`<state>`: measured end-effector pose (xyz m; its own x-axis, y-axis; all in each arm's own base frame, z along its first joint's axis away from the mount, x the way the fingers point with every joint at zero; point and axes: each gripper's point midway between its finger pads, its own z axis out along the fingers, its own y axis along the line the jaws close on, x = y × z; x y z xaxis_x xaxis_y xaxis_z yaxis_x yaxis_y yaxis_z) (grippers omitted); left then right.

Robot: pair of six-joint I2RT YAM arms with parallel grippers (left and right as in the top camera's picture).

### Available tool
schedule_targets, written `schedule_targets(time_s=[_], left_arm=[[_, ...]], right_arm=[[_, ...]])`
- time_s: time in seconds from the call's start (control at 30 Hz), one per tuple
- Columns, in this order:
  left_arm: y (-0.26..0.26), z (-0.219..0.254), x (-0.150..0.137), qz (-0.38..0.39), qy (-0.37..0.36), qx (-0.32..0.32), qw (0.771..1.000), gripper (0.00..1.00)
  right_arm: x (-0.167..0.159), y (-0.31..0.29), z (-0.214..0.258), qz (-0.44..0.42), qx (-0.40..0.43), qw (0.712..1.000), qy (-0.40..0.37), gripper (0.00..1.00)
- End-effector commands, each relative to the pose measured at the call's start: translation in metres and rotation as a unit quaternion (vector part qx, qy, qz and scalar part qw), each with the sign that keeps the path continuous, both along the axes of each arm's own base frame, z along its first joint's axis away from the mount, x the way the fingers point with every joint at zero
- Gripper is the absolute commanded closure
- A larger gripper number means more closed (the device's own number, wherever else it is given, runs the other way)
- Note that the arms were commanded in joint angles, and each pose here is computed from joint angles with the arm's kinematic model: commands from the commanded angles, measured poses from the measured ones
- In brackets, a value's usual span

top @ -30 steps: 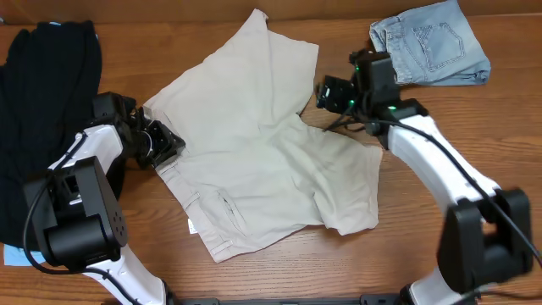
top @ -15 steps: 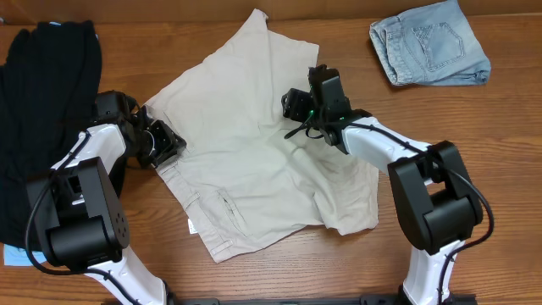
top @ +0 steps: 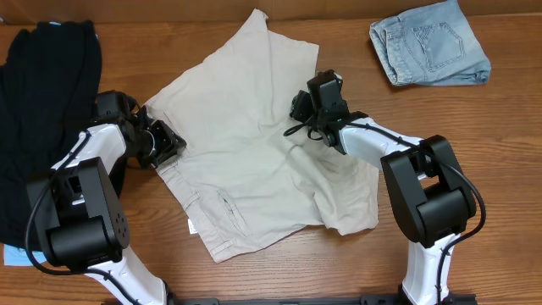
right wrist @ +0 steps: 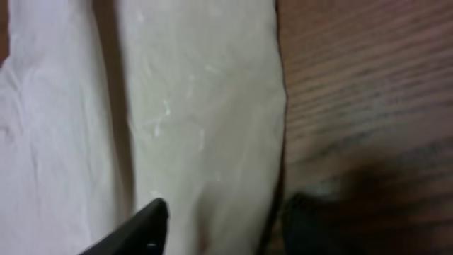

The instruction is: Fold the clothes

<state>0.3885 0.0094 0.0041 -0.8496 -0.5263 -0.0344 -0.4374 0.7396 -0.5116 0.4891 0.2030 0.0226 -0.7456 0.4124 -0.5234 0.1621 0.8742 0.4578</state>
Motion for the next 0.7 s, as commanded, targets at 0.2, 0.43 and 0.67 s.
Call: schedule_targets(time_s=[0.2,0.43,0.67], left_arm=[[-0.001,-0.05,-0.031,-0.019,0.069,0.041,0.997,0.63],[0.0,-0.051,-0.031,-0.018,0.07,0.043,0.996,0.67],[0.001,-0.051,-0.032,-0.019,0.072,0.045,0.996,0.84]], right_arm=[[0.017,-0.002,0.003,-0.019,0.011,0.999,-0.03,0.77],[0.012,-0.02,0.008,-0.021,-0.01,1.0,0.0,0.96],[-0.009,-0.089,0.053,-0.042,-0.059,0.995,0.07,0.96]])
